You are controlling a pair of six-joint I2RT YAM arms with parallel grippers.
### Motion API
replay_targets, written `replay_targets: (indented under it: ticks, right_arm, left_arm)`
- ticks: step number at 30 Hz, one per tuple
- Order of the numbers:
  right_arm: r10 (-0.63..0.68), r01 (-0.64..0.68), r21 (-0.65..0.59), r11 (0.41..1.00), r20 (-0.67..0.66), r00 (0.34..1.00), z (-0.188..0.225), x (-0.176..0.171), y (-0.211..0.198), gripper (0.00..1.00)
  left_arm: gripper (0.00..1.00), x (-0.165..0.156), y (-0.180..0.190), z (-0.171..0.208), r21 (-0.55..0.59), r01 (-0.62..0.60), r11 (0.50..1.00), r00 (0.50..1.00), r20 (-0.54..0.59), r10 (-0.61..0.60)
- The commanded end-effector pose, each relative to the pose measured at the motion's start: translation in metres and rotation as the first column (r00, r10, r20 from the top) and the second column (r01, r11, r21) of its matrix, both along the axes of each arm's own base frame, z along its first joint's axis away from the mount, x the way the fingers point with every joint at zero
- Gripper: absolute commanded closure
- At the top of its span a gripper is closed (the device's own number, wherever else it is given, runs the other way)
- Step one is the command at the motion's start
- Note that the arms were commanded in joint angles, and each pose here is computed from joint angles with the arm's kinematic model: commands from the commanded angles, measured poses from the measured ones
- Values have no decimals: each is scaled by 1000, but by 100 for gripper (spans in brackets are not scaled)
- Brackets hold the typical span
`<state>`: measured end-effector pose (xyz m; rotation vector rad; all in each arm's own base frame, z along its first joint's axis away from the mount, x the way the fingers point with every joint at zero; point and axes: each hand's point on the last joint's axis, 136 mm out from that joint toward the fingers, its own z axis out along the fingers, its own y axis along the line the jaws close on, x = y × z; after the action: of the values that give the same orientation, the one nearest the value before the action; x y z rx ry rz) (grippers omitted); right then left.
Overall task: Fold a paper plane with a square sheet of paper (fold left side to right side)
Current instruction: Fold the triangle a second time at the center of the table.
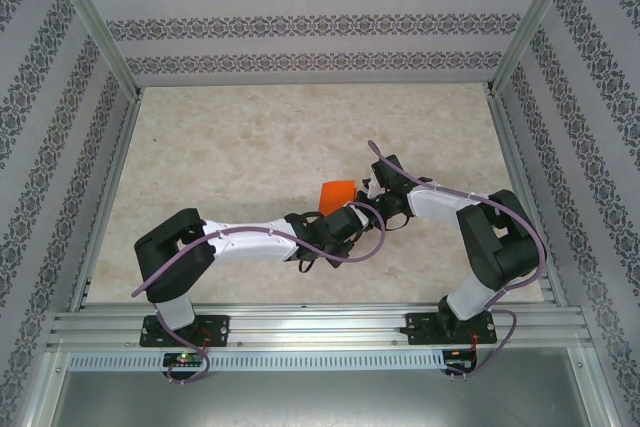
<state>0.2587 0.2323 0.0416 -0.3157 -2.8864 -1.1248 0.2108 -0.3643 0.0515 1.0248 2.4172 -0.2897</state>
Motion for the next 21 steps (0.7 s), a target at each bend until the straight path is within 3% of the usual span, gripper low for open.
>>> replay_targets:
  ticks: [1, 7, 21]
  right_arm:
    - [9, -10, 9, 1000, 7, 1000, 3, 5, 2, 87]
    - [15, -16, 11, 1000, 24, 1000, 6, 6, 2, 85]
    - [-95, 99, -4, 995, 220, 971, 48, 28, -37, 52]
  left_arm:
    - [87, 2, -3, 13, -5, -3, 1000, 1000, 31, 3]
    - [97, 3, -4, 17, -27, -7, 1000, 1000, 25, 7]
    - [100, 7, 7, 28, -165, -35, 986, 998, -66, 24]
